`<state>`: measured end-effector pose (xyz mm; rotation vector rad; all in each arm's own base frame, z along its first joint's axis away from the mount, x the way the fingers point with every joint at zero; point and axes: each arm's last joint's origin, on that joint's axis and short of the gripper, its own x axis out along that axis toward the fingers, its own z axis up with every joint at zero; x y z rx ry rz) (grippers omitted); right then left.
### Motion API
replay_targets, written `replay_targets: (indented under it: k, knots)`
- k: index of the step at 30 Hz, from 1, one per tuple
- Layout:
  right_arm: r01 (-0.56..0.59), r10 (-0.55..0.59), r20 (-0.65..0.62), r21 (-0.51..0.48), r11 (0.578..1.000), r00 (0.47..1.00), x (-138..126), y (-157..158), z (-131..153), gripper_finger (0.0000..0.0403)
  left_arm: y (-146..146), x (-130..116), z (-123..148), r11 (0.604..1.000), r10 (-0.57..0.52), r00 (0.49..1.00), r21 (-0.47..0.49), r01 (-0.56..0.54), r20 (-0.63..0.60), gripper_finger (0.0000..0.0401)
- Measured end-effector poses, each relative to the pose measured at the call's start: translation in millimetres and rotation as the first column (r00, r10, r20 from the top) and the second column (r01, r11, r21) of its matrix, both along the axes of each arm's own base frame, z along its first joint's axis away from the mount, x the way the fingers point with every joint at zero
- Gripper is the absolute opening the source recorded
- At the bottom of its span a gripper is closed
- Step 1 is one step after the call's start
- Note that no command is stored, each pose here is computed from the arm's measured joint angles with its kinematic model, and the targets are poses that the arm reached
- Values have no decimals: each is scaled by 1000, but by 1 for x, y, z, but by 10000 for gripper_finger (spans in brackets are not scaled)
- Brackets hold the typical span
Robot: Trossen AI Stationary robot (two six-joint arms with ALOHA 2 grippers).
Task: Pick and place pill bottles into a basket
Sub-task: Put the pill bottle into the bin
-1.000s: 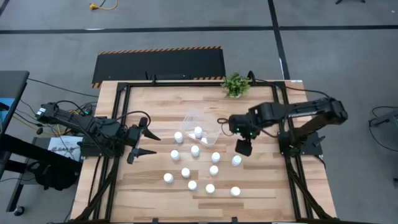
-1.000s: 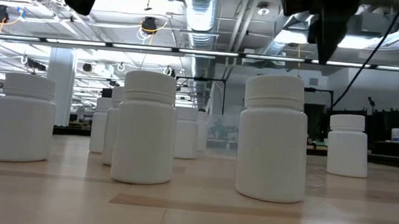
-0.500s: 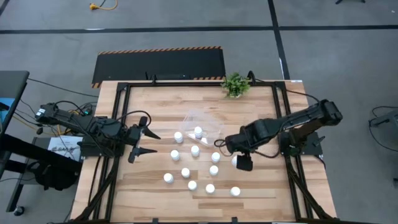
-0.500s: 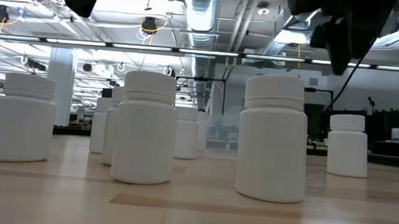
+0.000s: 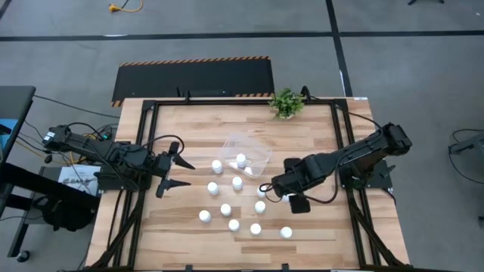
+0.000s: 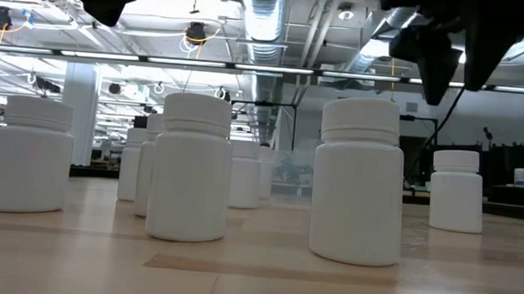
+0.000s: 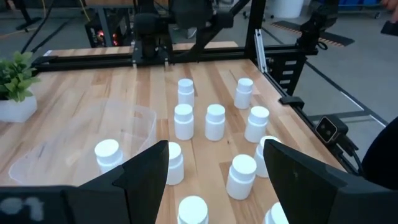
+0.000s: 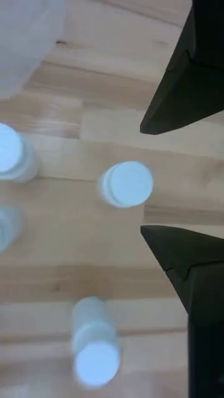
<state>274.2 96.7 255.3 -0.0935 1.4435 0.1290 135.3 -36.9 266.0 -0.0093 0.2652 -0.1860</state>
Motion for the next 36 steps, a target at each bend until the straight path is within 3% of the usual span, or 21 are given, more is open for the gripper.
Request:
replay_targets:
  k: [5,36]
  knots:
    - [-59,59,3,-21,998,998,0,-1,0,245,0,0,0,1000,-9,1000,-2,9,0,251]
    - [-58,58,-44,-8,998,997,7,1,-13,245,0,0,-2,1000,-12,1000,-14,11,-20,251]
